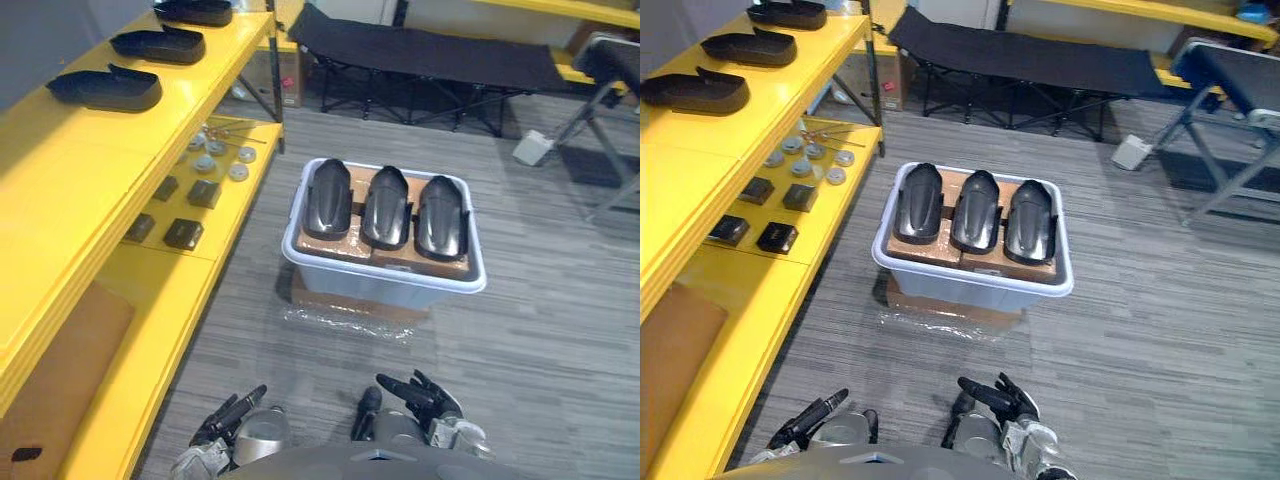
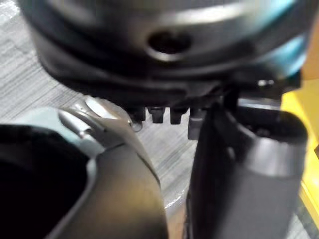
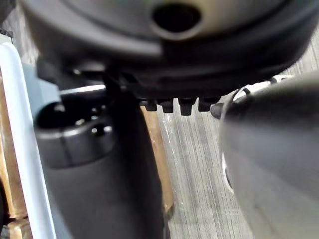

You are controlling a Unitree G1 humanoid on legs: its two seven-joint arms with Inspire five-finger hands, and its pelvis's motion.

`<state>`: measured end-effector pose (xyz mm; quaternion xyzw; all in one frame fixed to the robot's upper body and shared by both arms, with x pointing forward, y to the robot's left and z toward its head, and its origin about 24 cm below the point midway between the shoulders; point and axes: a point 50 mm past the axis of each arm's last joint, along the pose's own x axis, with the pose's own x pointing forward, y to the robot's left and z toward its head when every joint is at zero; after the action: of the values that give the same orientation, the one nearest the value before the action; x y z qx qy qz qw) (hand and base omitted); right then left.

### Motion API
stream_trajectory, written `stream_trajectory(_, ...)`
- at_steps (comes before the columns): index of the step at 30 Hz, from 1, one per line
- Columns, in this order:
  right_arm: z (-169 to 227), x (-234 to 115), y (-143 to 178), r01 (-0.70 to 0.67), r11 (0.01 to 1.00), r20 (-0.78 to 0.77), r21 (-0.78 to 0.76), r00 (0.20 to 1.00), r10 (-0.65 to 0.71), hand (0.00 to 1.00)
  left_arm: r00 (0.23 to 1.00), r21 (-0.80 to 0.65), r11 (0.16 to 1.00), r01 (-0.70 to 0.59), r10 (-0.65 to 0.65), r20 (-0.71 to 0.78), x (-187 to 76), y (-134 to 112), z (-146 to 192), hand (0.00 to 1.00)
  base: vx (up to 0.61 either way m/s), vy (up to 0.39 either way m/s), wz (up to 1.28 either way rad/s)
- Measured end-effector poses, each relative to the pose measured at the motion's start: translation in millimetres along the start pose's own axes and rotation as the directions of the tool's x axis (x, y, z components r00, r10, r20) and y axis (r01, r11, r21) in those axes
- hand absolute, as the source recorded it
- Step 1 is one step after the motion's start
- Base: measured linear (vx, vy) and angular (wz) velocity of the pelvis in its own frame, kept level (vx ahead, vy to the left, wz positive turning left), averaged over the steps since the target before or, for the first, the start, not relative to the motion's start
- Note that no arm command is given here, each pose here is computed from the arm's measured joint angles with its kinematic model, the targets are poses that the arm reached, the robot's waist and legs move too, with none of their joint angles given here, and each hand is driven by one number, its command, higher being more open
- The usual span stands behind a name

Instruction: Walk over and take three plastic housings, then place them on the shelf

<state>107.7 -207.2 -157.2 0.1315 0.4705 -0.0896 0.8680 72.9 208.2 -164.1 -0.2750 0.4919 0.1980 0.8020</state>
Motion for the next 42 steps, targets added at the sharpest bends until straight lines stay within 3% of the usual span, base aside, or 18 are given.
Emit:
stream_trajectory(9, -5.9, -2.2, -6.4, 0.072, 0.997, -0.020, -0.041, 0.997, -0.073, 1.00, 0.997, -0.119, 0.991, -0.067, 0.063, -0.039, -5.0, 4.9, -26.2, 1.00, 0.19, -0.049, 0.15)
stream_trajectory(13, 13.1, -1.8, -14.0, 0.126, 0.987, 0.087, -0.099, 0.989, -0.118, 1.00, 1.000, -0.118, 0.993, -0.023, 0.025, 0.016, -4.2, -3.6, -26.2, 1.00, 0.22, 0.225, -0.17)
stream_trajectory(17, 26.1, 1.6, 8.1, 0.093, 0.989, 0.204, -0.111, 0.977, -0.069, 1.00, 0.995, -0.048, 0.999, -0.021, 0.026, 0.100, -2.6, 1.1, -2.4, 1.00, 0.19, 0.239, -0.26)
stream_trajectory(20, 30.5, 2.4, 11.8, 0.096, 0.989, 0.230, -0.112, 0.971, -0.068, 1.00, 0.981, 0.029, 0.998, 0.055, -0.060, 0.186, 6.9, -29.7, 31.8, 1.00, 0.18, 0.150, 0.18)
stream_trajectory(26, 26.5, -7.9, 45.5, -0.037, 0.976, 0.280, -0.216, 0.955, 0.098, 1.00, 0.979, 0.041, 0.997, 0.059, -0.066, 0.191, 8.7, -38.7, 34.8, 1.00, 0.15, 0.021, -0.26)
stream_trajectory(30, 21.4, -24.6, 68.2, -0.131, 0.953, 0.272, -0.273, 0.940, 0.207, 1.00, 0.989, -0.003, 1.000, 0.001, -0.001, 0.145, 8.0, -24.1, 26.6, 1.00, 0.08, -0.020, -0.29)
stream_trajectory(38, 62.6, -59.6, 121.3, -0.381, 0.851, 0.393, -0.361, 0.766, 0.509, 1.00, 0.991, -0.153, 0.986, -0.073, 0.090, 0.104, 2.2, 2.3, 11.3, 1.00, 0.00, -0.009, -0.15)
stream_trajectory(42, 62.5, -65.4, 135.6, -0.490, 0.775, 0.344, -0.400, 0.703, 0.622, 1.00, 0.990, -0.186, 0.978, -0.092, 0.111, 0.093, 0.2, 9.2, 6.4, 1.00, -0.10, -0.023, -0.02)
